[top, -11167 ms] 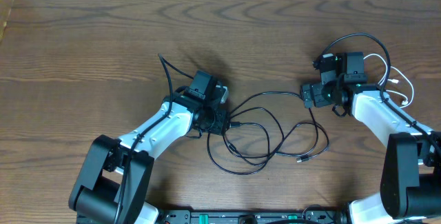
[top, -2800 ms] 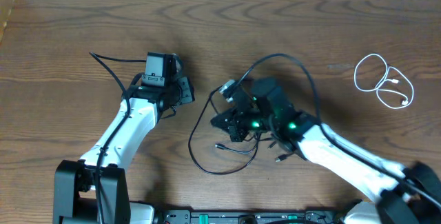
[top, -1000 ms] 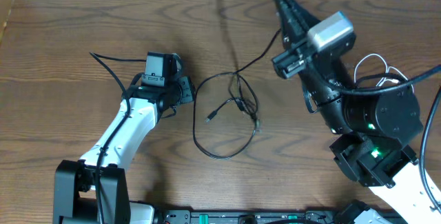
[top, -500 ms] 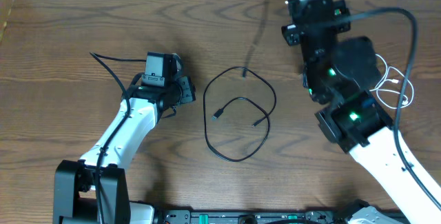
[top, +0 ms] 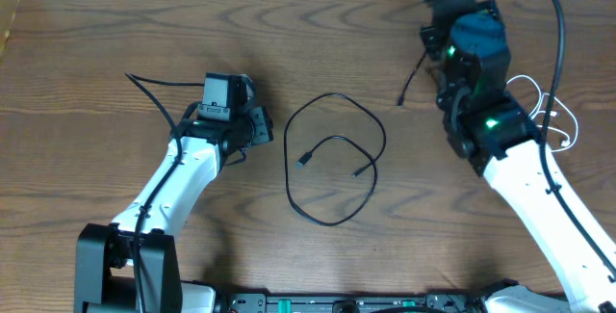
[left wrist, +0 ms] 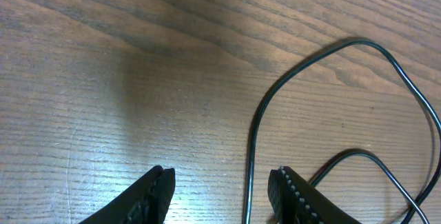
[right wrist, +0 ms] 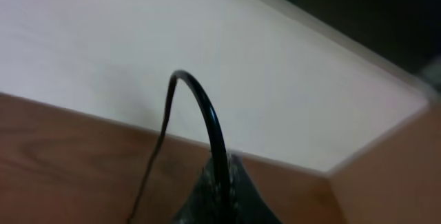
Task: Untangle cables
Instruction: 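Pull the black cable up and rightward with the right gripper, then lower the black cable beside the white cable at the right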
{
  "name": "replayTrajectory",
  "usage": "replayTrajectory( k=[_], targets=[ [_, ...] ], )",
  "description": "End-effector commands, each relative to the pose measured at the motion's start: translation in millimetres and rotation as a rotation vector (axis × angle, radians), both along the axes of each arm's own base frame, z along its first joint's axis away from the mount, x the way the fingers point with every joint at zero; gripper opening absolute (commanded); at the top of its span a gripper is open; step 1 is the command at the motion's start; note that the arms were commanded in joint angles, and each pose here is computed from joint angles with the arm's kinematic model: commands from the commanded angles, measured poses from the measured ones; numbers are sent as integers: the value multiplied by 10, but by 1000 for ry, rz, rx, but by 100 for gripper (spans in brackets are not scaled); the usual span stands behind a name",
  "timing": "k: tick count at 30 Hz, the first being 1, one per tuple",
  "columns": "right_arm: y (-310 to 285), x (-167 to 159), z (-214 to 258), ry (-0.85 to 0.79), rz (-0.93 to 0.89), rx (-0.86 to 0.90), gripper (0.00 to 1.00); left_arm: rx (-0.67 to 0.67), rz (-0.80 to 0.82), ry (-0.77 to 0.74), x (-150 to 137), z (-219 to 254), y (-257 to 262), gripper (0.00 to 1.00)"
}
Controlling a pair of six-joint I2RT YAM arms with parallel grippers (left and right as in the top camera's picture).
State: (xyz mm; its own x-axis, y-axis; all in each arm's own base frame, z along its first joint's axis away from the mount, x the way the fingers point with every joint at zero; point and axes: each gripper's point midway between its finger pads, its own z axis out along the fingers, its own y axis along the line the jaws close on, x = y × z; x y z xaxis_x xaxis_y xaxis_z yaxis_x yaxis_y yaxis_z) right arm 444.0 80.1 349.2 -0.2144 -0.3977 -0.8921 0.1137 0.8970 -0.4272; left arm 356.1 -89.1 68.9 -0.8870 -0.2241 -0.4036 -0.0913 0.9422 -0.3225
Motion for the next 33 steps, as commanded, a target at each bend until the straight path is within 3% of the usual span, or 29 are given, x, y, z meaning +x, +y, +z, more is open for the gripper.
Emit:
replayTrajectory(
  k=[1,11,20,33],
  targets=[
    [-418,29,-33,-21,-143,176,1,4,-6,-6,10,15,8,50],
    [-1222,-34,-615,127,-309,502,1,4,-6,-6,10,15,8,50],
    [-1918,-321,-896,218,-508,507,1,4,-6,-6,10,15,8,50],
    [-2471,-662,-1356,340,-723,567,1,4,-6,-5,9,14,8,50]
  ],
)
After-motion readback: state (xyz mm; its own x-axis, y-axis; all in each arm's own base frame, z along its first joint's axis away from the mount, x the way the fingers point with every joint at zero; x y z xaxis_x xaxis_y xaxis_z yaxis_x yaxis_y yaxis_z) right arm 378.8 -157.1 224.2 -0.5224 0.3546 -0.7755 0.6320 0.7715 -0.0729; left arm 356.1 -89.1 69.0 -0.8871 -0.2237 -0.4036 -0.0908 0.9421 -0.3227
